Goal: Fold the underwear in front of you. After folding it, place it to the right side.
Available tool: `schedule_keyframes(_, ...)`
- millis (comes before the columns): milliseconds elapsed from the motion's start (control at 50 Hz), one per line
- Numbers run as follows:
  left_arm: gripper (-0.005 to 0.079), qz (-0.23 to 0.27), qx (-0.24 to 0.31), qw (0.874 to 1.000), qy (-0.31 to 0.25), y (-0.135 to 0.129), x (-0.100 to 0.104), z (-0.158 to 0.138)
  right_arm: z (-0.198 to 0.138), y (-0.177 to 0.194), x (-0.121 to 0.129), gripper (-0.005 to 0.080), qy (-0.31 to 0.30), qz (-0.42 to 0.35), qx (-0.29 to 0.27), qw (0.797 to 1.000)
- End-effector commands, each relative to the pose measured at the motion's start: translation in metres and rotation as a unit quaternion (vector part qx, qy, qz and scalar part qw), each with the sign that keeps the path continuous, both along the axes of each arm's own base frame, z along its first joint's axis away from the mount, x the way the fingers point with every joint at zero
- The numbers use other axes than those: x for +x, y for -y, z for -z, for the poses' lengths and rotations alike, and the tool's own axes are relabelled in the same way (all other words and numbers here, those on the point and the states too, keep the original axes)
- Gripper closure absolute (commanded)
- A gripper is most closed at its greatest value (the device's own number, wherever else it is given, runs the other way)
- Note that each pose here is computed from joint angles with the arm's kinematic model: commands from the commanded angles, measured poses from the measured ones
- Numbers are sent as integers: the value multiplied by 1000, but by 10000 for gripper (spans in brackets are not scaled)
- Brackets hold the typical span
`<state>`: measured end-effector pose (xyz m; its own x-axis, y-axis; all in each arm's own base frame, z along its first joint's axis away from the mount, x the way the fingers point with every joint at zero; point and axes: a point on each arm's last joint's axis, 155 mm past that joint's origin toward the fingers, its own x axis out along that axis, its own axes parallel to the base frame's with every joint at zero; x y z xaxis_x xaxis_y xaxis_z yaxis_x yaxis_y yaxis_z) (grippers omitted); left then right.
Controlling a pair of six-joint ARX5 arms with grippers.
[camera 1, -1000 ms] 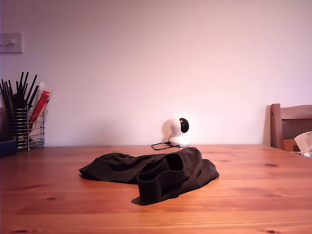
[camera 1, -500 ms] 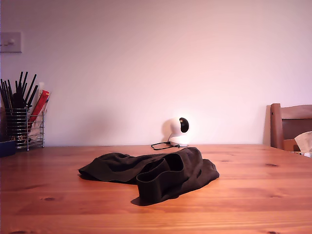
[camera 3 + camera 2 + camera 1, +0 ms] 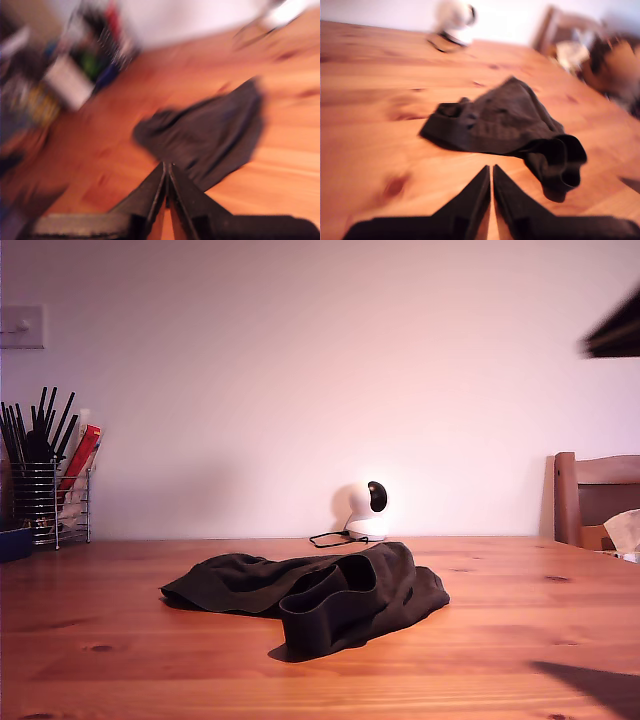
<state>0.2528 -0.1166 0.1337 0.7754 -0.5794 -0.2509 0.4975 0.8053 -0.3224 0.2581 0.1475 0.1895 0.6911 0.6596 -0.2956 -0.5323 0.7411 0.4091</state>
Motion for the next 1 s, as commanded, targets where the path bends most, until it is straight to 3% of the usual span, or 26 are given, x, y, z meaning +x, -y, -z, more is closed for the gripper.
schedule_keyframes(0,761,22,18,1000,-2,7,4,0,5,-12,2,763,-10,-23,-11,1000)
schedule_keyframes(260,761,95,66,993,-30,34,31,5,35,-54,9,739,-79,-92,-41,992)
schedule_keyframes(520,761,157,86,981,-73,67,66,24,59,-82,21,587,-128,-124,-61,982)
schedule_keyframes(700,762,196,103,971,-85,95,86,39,71,-99,33,420,-152,-138,-71,976)
schedule_keyframes(980,761,220,108,964,-107,124,119,61,101,-115,39,414,-200,-158,-112,961)
